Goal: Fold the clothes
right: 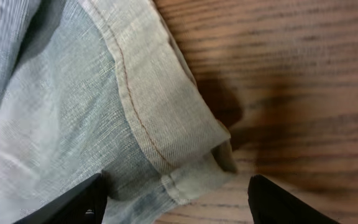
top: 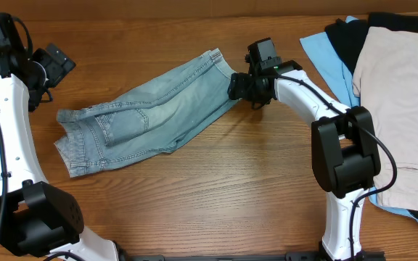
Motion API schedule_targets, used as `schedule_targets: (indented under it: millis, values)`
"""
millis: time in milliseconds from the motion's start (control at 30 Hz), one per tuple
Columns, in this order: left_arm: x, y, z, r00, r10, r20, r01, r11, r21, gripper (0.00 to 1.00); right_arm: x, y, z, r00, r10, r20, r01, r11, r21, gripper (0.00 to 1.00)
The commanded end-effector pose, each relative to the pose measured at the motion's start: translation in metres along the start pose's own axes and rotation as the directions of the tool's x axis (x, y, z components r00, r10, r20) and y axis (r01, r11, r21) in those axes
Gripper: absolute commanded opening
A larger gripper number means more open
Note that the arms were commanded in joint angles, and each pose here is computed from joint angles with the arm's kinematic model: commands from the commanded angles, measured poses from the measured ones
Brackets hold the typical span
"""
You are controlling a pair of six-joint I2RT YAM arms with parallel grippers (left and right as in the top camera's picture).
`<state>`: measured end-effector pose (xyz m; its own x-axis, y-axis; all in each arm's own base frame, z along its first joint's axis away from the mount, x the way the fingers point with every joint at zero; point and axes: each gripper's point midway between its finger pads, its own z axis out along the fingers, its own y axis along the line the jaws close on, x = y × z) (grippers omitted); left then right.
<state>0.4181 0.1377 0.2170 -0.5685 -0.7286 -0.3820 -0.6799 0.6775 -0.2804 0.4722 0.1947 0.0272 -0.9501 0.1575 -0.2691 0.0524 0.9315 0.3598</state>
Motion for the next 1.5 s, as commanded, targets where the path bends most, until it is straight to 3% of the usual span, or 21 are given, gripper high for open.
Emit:
schedule_targets:
  millis: [0,100,167,300,400,467,500,700,767,867,1033,1233,1300,1367,1400,1433,1467]
  values:
    - [-0.004,-0.003,-0.006,1.0,0.018,0.011,-0.018,1.0,0.017,1.0,0.002,0.003,0.008,0.988,0.152,-0.021,-0.152,0.988,-0.016,0.74]
    - [-0.004,-0.003,-0.006,1.0,0.018,0.012,-0.018,1.0,0.017,1.0,0.005,0.003,0.012,0.976,0.213,-0.036,-0.214,0.977,-0.017,0.58]
    - [-0.004,-0.003,-0.006,1.0,0.018,0.012,-0.018,1.0,0.015,1.0,0.004,0.003,0.012,0.967,0.254,-0.035,-0.254,0.967,-0.017,0.41]
    - [-0.004,-0.002,-0.006,1.0,0.025,0.013,-0.025,1.0,0.013,1.0,0.005,0.008,0.013,0.963,0.268,-0.023,-0.269,0.963,-0.01,0.35]
    - [-0.003,-0.002,-0.006,1.0,0.024,0.008,-0.024,1.0,0.01,1.0,0.005,0.006,0.014,0.965,0.262,-0.006,-0.262,0.965,0.014,0.22]
    - [-0.001,0.0,-0.006,1.0,0.024,-0.001,-0.024,1.0,0.005,1.0,0.003,0.002,0.012,0.963,0.27,-0.004,-0.27,0.963,0.02,0.06]
    - [0.0,0.0,-0.006,1.0,0.023,-0.006,-0.023,1.0,0.002,1.0,0.001,-0.003,0.009,0.96,0.28,-0.005,-0.28,0.96,0.029,0.04]
    - [0.005,0.006,-0.006,0.999,0.021,-0.024,-0.022,0.999,-0.025,1.0,-0.008,-0.065,-0.045,0.924,0.38,-0.041,-0.372,0.919,0.133,0.04]
    - [0.009,0.007,-0.005,0.999,0.022,-0.038,-0.023,0.999,-0.031,1.0,0.008,-0.094,-0.068,0.908,0.408,-0.096,-0.382,0.899,0.213,0.04]
    - [0.02,0.002,0.0,0.996,0.061,-0.068,-0.064,0.997,-0.032,1.0,0.054,-0.134,-0.096,0.83,0.518,-0.206,-0.413,0.82,0.396,0.04]
    - [0.049,-0.021,0.008,0.961,0.238,-0.143,-0.242,0.97,-0.01,1.0,0.098,-0.137,-0.107,0.783,0.541,-0.307,-0.343,0.787,0.513,0.04]
    - [0.117,-0.039,0.031,0.839,0.414,-0.352,-0.44,0.898,0.008,1.0,0.084,-0.111,-0.135,0.848,0.467,-0.25,-0.33,0.836,0.439,0.04]
    - [0.133,-0.038,0.044,0.796,0.438,-0.418,-0.479,0.878,0.007,0.96,0.075,-0.108,-0.158,0.888,0.407,-0.215,-0.303,0.869,0.392,0.2]
    - [0.146,-0.031,0.053,0.76,0.437,-0.48,-0.499,0.866,-0.001,0.92,0.07,-0.105,-0.177,0.918,0.343,-0.2,-0.258,0.898,0.356,0.57]
    - [0.149,-0.028,0.055,0.749,0.434,-0.5,-0.504,0.864,-0.005,0.92,0.069,-0.104,-0.182,0.929,0.316,-0.194,-0.238,0.908,0.344,0.63]
    - [0.154,-0.022,0.057,0.728,0.432,-0.533,-0.517,0.856,-0.013,0.9,0.067,-0.102,-0.188,0.94,0.284,-0.188,-0.211,0.92,0.33,0.75]
    - [0.154,-0.015,0.056,0.719,0.426,-0.549,-0.529,0.848,-0.035,0.89,0.066,-0.1,-0.191,0.95,0.252,-0.183,-0.185,0.93,0.318,0.8]
